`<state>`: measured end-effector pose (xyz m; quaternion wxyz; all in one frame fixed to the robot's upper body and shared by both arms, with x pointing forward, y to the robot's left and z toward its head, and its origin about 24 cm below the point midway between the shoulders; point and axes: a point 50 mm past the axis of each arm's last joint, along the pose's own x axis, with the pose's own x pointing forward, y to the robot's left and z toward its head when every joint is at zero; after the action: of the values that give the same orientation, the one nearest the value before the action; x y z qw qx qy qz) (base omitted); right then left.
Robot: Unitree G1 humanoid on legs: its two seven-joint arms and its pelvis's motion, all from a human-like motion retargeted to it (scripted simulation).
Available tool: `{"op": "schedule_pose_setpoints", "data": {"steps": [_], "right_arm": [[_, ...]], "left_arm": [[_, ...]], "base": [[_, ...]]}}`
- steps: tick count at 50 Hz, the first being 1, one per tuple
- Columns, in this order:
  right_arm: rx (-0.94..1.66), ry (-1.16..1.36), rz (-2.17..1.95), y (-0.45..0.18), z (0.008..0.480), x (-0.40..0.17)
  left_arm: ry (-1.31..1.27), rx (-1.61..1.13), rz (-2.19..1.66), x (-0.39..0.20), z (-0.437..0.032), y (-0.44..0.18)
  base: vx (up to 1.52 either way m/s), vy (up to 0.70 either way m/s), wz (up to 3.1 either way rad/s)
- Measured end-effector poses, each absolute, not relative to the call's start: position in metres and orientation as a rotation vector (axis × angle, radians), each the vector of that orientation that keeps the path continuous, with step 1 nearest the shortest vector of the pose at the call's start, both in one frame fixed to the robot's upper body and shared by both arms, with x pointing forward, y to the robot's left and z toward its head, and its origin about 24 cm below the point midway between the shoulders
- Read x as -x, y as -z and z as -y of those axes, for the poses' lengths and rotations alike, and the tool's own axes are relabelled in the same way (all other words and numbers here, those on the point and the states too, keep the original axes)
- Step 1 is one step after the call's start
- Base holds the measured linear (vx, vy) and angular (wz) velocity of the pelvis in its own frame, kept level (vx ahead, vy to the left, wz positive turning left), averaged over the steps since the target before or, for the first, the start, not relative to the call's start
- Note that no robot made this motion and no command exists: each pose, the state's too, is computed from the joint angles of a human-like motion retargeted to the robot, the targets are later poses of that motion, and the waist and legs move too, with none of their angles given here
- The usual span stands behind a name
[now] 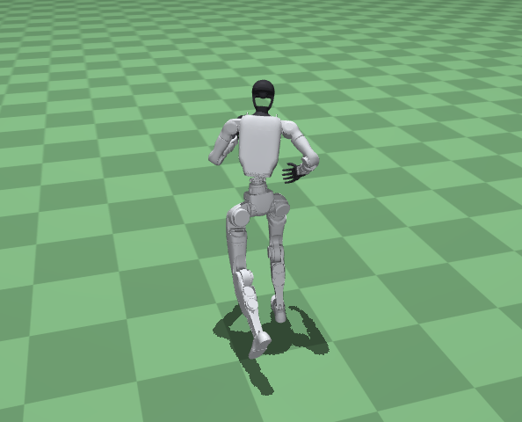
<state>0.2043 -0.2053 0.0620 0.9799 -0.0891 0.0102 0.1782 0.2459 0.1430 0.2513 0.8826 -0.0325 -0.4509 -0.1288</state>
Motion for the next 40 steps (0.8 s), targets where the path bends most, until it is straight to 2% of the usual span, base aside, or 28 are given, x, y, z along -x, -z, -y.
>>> {"op": "schedule_pose_setpoints", "data": {"steps": [3, 5, 6, 8, 11, 15, 18, 20, 22, 24, 25, 27, 30, 31, 34, 37, 38, 40], "right_arm": [[0.211, -0.33, 0.009, -0.057, 0.174, -0.251], [0.254, -0.32, 0.145, -0.082, 0.147, -0.276], [0.217, -0.325, 0.238, -0.101, 0.134, -0.279], [0.077, -0.338, 0.41, -0.14, 0.116, -0.277], [-0.107, -0.411, 0.587, -0.183, 0.109, -0.259], [-0.091, -0.544, 0.81, -0.222, 0.104, -0.224], [-0.145, -0.638, 1.0, -0.24, 0.104, -0.176], [-0.221, -0.714, 1.007, -0.24, 0.106, -0.16], [-0.218, -0.75, 0.898, -0.226, 0.099, -0.166], [-0.178, -0.704, 0.807, -0.21, 0.091, -0.176], [-0.166, -0.666, 0.768, -0.202, 0.089, -0.181], [-0.179, -0.592, 0.71, -0.191, 0.098, -0.186], [-0.191, -0.577, 0.68, -0.19, 0.117, -0.183], [-0.166, -0.599, 0.671, -0.191, 0.122, -0.181], [0.016, -0.738, 0.643, -0.195, 0.128, -0.174], [0.25, -0.93, 0.578, -0.198, 0.126, -0.175], [0.313, -0.97, 0.554, -0.198, 0.126, -0.182], [0.435, -0.908, 0.546, -0.204, 0.131, -0.212]], "left_arm": [[0.16, -0.106, 0.435, -0.255, -0.164, -0.142], [0.054, -0.215, 0.186, -0.23, -0.189, -0.085], [0.02, -0.238, 0.134, -0.212, -0.204, -0.077], [-0.007, -0.255, 0.086, -0.182, -0.231, -0.084], [0.034, -0.219, 0.134, -0.167, -0.255, -0.125], [0.018, -0.228, 0.337, -0.17, -0.272, -0.177], [-0.402, -0.293, 0.719, -0.171, -0.273, -0.208], [-0.678, -0.143, 0.867, -0.18, -0.255, -0.205], [-0.556, 0.115, 0.818, -0.207, -0.209, -0.196], [-0.227, 0.308, 0.77, -0.229, -0.157, -0.204], [-0.055, 0.343, 0.763, -0.237, -0.133, -0.213], [0.169, 0.223, 0.836, -0.244, -0.111, -0.237], [0.371, -0.07, 0.988, -0.241, -0.105, -0.267], [0.425, -0.059, 0.986, -0.237, -0.106, -0.266], [0.556, 0.158, 0.866, -0.225, -0.115, -0.242], [0.585, 0.441, 0.618, -0.221, -0.137, -0.193], [0.554, 0.501, 0.523, -0.223, -0.145, -0.173], [0.313, 0.573, 0.336, -0.231, -0.17, -0.128]], "base": [[1.43, -0.36, -1.36], [1.49, -0.29, -1.66], [1.58, -0.24, -1.83], [1.71, -0.16, -1.66], [1.85, 0.02, -0.59], [1.91, 0.08, 0.57], [1.84, -0.02, 0.47], [1.69, -0.02, 1.36], [1.51, -0.06, 1.69], [1.46, -0.22, 1.95], [1.5, -0.36, 2.37], [1.56, -0.5, 2.47], [1.68, -0.64, 0.83], [1.82, -0.74, -0.15], [2.01, -0.81, 0.2], [2.05, -0.9, 0.52], [1.84, -0.92, -0.41], [1.69, -0.85, -0.77]]}}
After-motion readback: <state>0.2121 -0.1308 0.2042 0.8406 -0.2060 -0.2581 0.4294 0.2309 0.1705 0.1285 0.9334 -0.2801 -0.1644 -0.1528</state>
